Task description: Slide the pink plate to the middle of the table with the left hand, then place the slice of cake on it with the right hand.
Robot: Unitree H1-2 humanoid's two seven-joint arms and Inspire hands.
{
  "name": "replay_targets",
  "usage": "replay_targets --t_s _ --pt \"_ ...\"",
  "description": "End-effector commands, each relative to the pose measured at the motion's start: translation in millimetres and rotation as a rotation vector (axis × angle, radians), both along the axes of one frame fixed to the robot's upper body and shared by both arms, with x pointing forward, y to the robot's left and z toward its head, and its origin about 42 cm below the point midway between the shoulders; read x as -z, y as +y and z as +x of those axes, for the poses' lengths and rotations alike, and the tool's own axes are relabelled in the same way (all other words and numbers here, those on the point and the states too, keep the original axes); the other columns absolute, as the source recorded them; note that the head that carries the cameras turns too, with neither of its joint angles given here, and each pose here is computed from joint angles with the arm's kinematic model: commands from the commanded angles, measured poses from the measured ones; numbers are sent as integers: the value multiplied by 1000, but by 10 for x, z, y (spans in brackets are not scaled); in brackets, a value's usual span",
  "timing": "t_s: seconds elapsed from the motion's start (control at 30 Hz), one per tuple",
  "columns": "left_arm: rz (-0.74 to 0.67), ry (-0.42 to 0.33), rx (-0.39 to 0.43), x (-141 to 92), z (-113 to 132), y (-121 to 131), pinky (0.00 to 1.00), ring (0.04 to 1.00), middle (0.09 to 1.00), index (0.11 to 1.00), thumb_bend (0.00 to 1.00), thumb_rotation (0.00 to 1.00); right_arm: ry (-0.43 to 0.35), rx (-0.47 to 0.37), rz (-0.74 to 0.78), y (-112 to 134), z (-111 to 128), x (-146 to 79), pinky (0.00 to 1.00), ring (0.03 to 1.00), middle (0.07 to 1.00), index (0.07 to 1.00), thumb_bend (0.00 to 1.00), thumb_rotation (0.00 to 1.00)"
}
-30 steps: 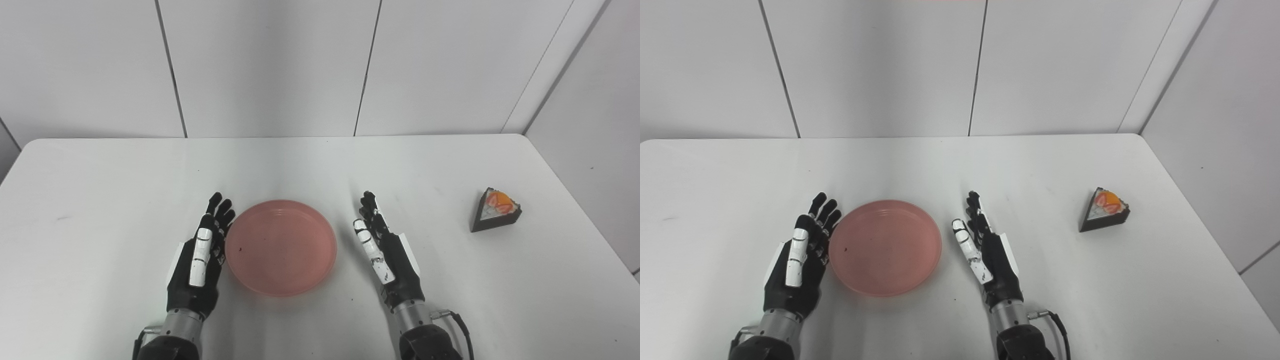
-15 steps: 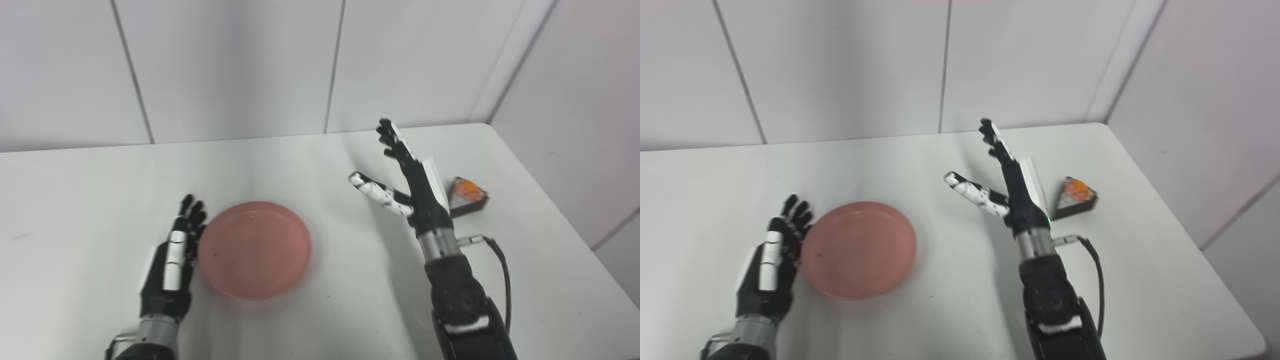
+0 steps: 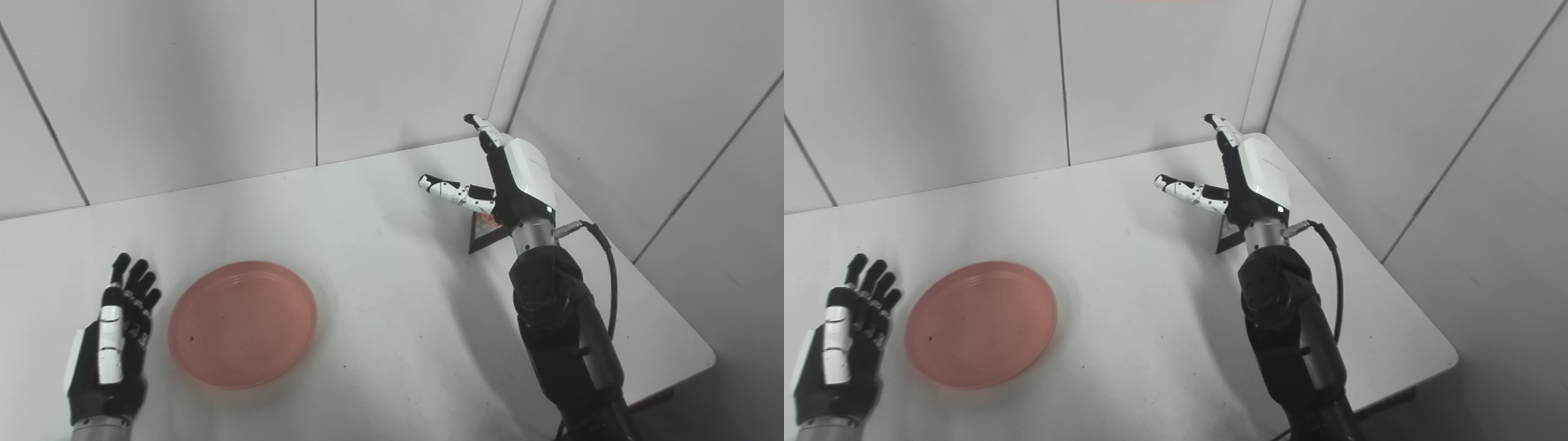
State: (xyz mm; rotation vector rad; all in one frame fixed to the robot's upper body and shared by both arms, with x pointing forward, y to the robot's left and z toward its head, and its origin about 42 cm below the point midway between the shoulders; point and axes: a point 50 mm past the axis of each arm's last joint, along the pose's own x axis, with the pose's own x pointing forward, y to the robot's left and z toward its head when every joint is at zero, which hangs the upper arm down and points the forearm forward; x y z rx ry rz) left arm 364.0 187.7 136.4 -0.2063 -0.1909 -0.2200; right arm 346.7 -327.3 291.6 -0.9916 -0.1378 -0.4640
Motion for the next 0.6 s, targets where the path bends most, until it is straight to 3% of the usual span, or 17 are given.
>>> replay_targets --t_s 0.0,0.17,0.4,0.57 --pt "-8 29 -8 186 -57 86 973 984 976 986 657 944 -43 80 -69 -90 37 -174 791 908 913 886 693 672" --pt "-17 22 -13 189 -60 102 973 986 975 988 638 946 -7 177 -92 -248 58 -122 802 900 903 871 701 638" --pt "-1 12 -10 187 -81 115 967 983 974 991 621 967 60 243 -87 -439 93 12 814 910 908 879 713 602" --pt "-1 16 -7 171 -100 108 966 978 969 986 609 962 102 277 -79 -443 163 127 788 901 921 895 737 585"
